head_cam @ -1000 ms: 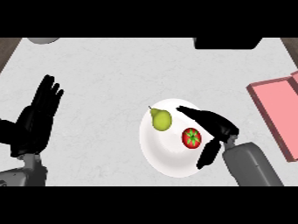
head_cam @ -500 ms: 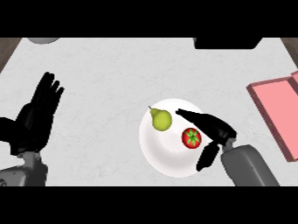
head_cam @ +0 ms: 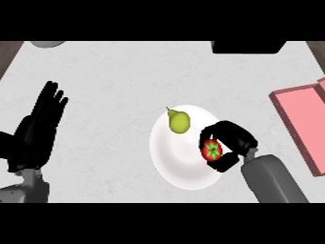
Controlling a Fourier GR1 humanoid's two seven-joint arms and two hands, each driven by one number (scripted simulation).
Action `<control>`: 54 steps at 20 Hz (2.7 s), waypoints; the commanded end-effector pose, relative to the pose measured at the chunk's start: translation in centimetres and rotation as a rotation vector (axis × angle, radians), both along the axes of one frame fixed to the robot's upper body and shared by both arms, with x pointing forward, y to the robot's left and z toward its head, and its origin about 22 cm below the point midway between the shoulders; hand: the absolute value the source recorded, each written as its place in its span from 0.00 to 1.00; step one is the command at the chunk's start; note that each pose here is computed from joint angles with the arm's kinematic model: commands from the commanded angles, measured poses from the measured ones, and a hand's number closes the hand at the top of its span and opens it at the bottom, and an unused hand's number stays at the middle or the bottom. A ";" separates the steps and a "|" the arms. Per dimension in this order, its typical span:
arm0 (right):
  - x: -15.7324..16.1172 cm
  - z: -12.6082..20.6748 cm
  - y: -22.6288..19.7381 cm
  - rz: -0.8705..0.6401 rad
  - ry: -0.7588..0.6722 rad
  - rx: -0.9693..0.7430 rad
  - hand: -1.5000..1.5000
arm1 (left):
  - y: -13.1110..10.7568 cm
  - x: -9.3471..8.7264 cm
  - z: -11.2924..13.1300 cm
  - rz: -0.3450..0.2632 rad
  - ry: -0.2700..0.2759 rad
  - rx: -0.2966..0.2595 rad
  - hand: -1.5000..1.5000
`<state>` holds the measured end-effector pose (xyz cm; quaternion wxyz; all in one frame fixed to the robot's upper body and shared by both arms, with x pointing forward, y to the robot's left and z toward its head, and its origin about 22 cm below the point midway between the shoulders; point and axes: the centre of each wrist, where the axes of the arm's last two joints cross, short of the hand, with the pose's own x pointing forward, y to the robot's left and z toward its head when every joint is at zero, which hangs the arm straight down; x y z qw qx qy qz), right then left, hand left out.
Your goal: Pick the tomato from the plate and place it in the cardboard box
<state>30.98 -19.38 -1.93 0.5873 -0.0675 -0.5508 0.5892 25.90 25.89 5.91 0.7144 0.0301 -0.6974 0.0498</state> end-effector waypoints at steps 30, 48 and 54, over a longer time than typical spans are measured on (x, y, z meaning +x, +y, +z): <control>-12.0 16.7 13.0 -0.619 -0.726 0.008 1.00 | 1.3 0.1 0.6 0.008 -0.004 0.003 0.50; -4.1 20.8 -1.6 -0.980 -0.761 -0.074 1.00 | 0.0 0.2 1.7 -0.013 0.001 -0.014 0.50; -0.7 18.9 -6.8 -1.019 -0.813 -0.220 1.00 | 0.2 -0.4 0.0 -0.009 0.006 0.001 0.50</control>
